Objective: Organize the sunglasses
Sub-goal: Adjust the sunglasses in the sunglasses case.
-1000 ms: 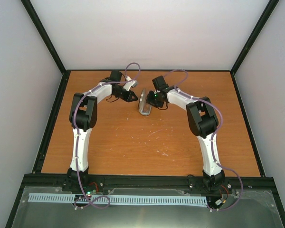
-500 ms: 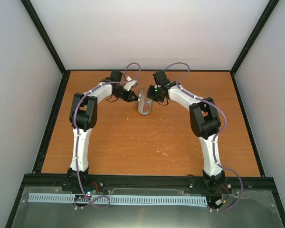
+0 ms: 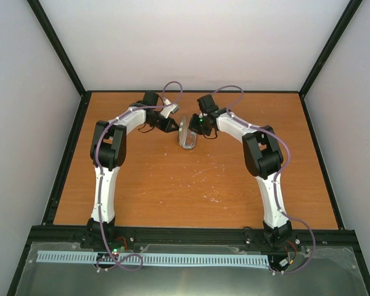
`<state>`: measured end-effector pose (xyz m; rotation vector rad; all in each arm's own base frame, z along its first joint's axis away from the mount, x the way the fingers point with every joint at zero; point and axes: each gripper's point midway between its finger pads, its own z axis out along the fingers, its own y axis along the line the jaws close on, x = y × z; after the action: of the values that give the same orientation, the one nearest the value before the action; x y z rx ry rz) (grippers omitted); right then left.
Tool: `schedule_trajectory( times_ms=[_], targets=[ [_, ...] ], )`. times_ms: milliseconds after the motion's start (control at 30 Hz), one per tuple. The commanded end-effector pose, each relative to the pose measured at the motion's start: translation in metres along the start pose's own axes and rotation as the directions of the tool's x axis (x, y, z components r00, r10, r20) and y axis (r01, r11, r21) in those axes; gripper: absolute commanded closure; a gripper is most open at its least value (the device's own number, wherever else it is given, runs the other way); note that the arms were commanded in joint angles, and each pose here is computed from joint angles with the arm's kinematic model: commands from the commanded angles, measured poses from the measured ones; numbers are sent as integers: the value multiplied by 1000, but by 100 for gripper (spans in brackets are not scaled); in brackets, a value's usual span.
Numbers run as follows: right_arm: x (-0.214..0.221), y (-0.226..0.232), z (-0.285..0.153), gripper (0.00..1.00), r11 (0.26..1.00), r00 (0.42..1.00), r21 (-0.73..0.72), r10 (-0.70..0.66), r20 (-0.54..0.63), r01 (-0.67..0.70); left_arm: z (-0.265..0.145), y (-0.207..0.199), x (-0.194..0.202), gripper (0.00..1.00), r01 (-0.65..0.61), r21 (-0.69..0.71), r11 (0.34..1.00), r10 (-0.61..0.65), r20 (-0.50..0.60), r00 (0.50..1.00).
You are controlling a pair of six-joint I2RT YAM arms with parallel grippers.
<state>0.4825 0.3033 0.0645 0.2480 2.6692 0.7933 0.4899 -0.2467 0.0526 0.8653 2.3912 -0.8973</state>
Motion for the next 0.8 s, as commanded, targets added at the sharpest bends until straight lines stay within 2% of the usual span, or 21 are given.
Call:
schedule_trajectory(
  times_ms=[0, 500, 767],
  targets=[
    [6, -1, 11, 97, 1000, 1000, 5, 10, -24, -9, -10, -10, -19, 90, -33, 5, 999, 33, 45, 998],
    [40, -12, 17, 97, 1000, 994, 17, 27, -105, -26, -8, -12, -21, 90, -34, 13, 999, 34, 50, 998],
    [39, -8, 6, 97, 1000, 996, 12, 15, -92, -14, -8, -16, -24, 90, -45, 11, 999, 44, 51, 998]
  ],
)
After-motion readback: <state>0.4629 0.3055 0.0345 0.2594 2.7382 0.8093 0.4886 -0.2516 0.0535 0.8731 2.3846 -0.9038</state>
